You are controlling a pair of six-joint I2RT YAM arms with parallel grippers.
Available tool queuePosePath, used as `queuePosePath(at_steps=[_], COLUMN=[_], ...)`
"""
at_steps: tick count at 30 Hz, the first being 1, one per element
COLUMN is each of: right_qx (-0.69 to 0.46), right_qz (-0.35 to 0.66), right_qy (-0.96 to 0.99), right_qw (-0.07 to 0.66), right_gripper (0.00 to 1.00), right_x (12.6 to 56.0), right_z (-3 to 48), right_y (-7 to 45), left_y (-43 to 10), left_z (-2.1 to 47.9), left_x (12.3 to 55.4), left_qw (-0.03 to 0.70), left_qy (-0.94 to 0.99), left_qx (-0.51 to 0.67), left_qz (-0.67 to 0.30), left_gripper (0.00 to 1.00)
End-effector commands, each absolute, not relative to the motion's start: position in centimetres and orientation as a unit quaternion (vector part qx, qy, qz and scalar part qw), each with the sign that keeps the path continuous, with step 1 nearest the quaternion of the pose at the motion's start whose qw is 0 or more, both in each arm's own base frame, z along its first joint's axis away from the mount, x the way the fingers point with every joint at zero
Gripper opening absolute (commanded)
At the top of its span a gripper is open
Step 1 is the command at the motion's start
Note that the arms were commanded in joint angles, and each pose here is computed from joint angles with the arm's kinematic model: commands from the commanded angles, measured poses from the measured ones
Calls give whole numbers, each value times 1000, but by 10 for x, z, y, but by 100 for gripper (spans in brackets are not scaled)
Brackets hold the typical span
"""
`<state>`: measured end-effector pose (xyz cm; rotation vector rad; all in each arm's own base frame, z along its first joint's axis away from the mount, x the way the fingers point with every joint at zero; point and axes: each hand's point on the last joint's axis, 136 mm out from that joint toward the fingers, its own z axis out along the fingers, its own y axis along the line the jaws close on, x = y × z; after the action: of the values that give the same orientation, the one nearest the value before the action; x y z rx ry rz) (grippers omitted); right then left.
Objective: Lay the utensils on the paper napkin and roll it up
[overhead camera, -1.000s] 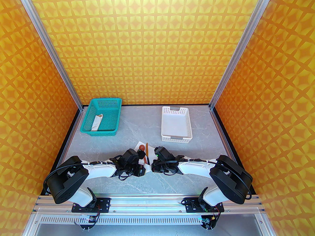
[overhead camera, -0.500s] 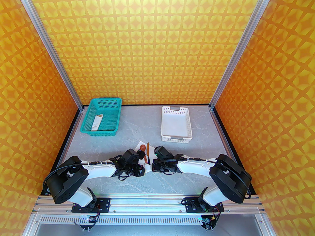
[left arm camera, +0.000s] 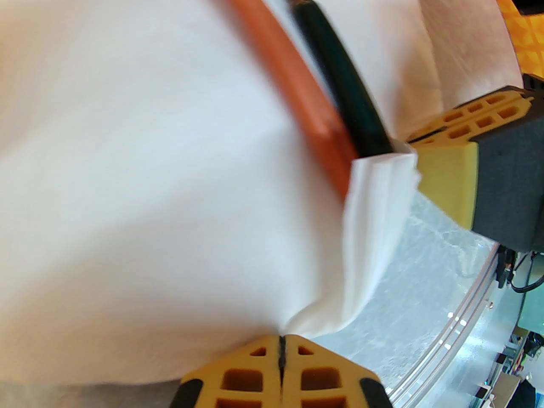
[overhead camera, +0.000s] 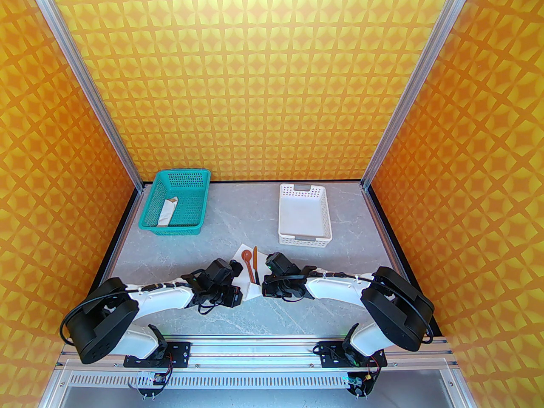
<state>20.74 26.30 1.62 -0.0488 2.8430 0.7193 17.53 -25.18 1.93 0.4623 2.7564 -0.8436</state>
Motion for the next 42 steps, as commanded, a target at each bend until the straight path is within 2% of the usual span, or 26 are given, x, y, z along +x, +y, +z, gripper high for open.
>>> queuePosePath(at_steps=[1, 6, 12, 23, 42], right_qx=[-19, -20, -20, -21, -21], right_qz=[189, 190, 189, 187, 183], right_qy=[978, 978, 978, 978, 979], right_qw=[87, 87, 87, 87, 85], right_gripper=[3, 3, 3, 3, 3], right_x=[198, 198, 198, 198, 197], right_z=[-3, -3, -3, -3, -5], right_y=[243, 243, 243, 242, 240], left_y=[-243, -258, -289, -310, -291], left_z=[29, 61, 68, 52, 26], left_x=[175, 178, 181, 187, 199], left_qw=[124, 152, 147, 128, 134], left_qy=[939, 917, 895, 896, 919], left_qx=[165, 173, 174, 191, 169], left_qz=[-276, -326, -383, -380, -330], left_gripper=[4, 4, 4, 4, 4])
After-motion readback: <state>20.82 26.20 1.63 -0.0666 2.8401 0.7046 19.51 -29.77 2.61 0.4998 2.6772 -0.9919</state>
